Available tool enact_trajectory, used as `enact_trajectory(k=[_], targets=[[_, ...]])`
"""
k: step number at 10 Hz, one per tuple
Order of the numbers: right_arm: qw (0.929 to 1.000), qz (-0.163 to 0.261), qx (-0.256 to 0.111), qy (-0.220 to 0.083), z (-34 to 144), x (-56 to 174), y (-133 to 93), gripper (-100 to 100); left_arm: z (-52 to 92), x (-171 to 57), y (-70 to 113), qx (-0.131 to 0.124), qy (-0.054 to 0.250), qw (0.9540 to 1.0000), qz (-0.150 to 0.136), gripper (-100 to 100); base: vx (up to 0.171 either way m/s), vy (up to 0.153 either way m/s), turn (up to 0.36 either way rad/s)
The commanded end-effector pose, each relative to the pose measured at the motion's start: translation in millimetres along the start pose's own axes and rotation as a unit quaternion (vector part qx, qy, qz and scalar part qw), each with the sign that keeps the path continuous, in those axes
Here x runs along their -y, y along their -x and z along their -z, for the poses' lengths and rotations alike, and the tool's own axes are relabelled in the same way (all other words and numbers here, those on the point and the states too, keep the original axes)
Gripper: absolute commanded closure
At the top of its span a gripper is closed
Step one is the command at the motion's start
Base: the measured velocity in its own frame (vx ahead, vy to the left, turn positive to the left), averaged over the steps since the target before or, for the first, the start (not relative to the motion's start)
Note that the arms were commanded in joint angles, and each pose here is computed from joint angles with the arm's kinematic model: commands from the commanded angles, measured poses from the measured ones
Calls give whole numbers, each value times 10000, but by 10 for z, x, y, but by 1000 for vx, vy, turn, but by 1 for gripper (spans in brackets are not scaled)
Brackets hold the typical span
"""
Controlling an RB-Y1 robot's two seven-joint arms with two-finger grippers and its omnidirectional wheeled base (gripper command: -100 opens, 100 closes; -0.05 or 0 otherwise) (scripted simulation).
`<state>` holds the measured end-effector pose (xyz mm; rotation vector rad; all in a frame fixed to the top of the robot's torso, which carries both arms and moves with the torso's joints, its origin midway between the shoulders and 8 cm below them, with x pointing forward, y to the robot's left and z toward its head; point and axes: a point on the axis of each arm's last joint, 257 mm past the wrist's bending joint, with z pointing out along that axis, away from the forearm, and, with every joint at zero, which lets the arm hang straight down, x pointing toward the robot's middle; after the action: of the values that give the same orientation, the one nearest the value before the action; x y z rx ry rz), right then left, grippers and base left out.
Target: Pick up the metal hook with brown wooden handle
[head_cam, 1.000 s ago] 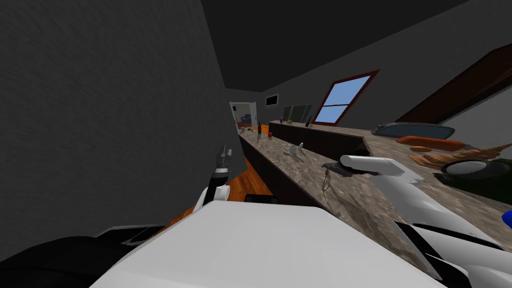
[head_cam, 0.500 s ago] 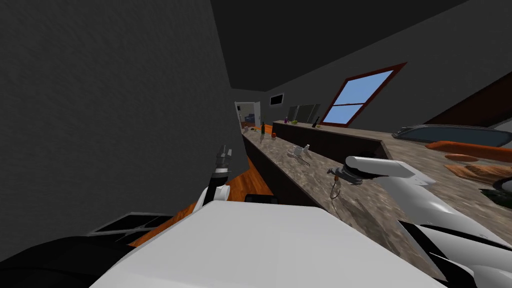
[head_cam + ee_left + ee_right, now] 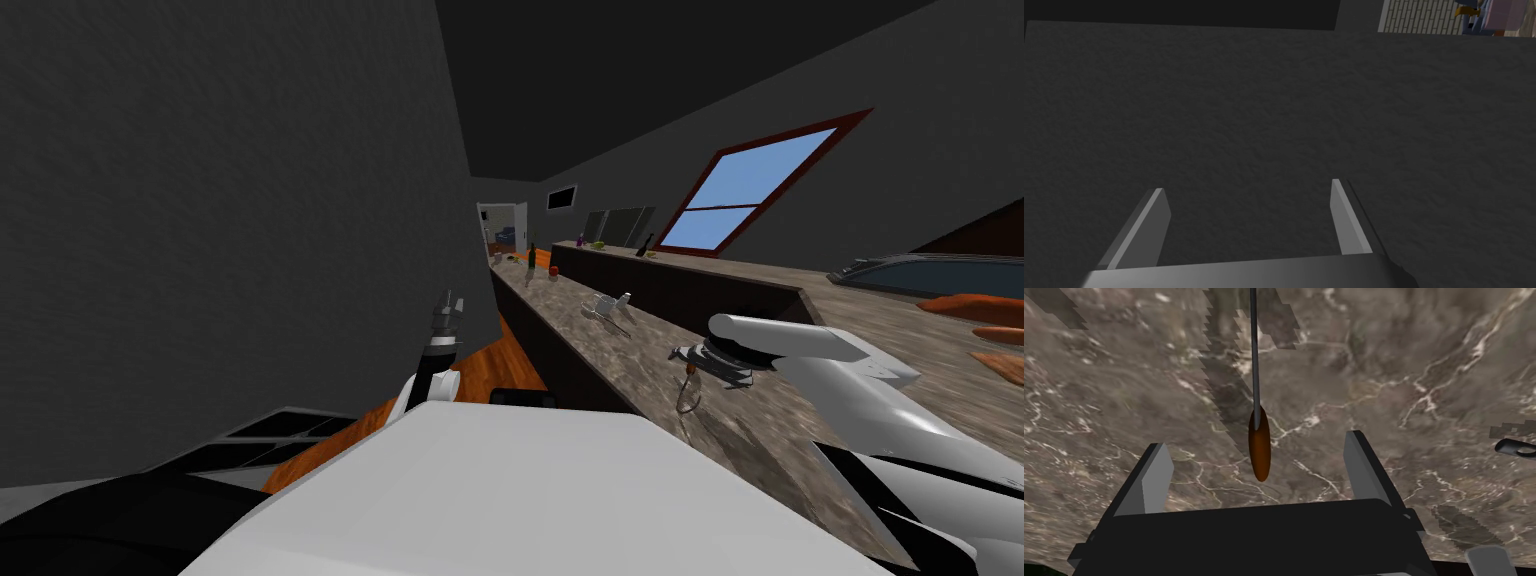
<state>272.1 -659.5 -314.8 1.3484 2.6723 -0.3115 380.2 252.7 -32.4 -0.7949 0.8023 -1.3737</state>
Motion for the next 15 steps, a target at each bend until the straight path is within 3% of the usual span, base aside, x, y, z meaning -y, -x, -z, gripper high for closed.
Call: enact_trajectory(k=[1,2,3,4,9,10,11,15], targets=[[9998,-57,-188,-80,-9,94,-74,-100,0,0,0,0,0,10000,0,0,18,7,92],[9999,-36,-112,-48,-7,61,-43,-100,0,0,0,0,0,10000,0,0,8,2,18],[9999,-37,-133,-56,-7,69,-52,0,0,0,0,0,0,10000,0,0,0,0,0],[9999,65,-118,-28,-86,109,-62,-100,0,0,0,0,0,10000,0,0,72,6,-142],[9995,302,-84,21,-268,215,-95,-100,0,0,0,0,0,10000,0,0,60,48,-124],[9996,252,-100,12,-240,201,-98,-100,0,0,0,0,0,10000,0,0,17,22,-32],[9996,269,-92,15,-247,203,-96,100,0,0,0,0,0,10000,0,0,0,0,0],[9996,260,-90,19,-245,201,-94,100,0,0,0,0,0,10000,0,0,1,1,0]])
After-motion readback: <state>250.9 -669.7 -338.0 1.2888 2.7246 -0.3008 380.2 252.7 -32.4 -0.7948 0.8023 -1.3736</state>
